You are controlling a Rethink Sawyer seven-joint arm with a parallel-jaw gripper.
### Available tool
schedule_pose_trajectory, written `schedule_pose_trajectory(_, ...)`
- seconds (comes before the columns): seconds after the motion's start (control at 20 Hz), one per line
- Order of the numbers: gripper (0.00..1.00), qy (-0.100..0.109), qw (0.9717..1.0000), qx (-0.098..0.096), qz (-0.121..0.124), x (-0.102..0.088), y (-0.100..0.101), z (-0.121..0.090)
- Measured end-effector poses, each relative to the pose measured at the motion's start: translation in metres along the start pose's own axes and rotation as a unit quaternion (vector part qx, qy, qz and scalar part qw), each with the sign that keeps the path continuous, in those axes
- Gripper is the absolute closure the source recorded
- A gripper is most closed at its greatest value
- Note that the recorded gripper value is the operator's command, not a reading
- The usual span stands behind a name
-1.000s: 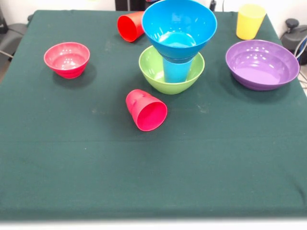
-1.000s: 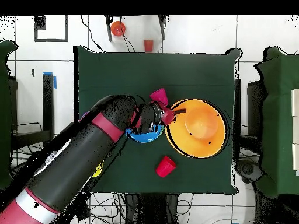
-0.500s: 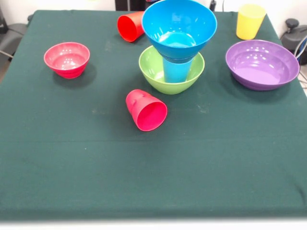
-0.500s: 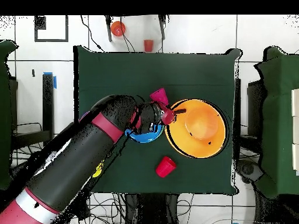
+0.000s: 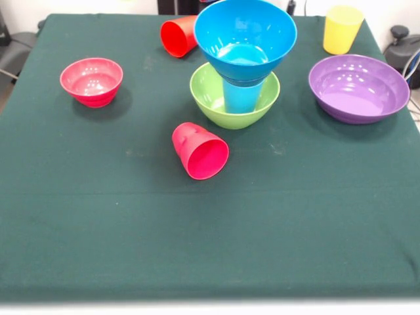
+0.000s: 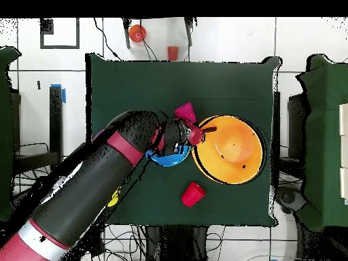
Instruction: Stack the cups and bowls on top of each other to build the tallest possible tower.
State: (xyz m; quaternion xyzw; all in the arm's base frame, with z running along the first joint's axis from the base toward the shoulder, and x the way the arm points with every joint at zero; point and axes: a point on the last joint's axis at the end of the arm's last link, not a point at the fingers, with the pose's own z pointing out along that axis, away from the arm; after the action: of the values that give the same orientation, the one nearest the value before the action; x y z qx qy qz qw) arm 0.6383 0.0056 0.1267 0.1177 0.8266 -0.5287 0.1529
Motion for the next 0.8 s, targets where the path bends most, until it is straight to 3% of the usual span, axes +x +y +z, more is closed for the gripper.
schedule_pose_trajectory(0.8, 1.0, 0.002, 1.0, 0.004, -0.008, 0.0062, 0.0057, 0.0046)
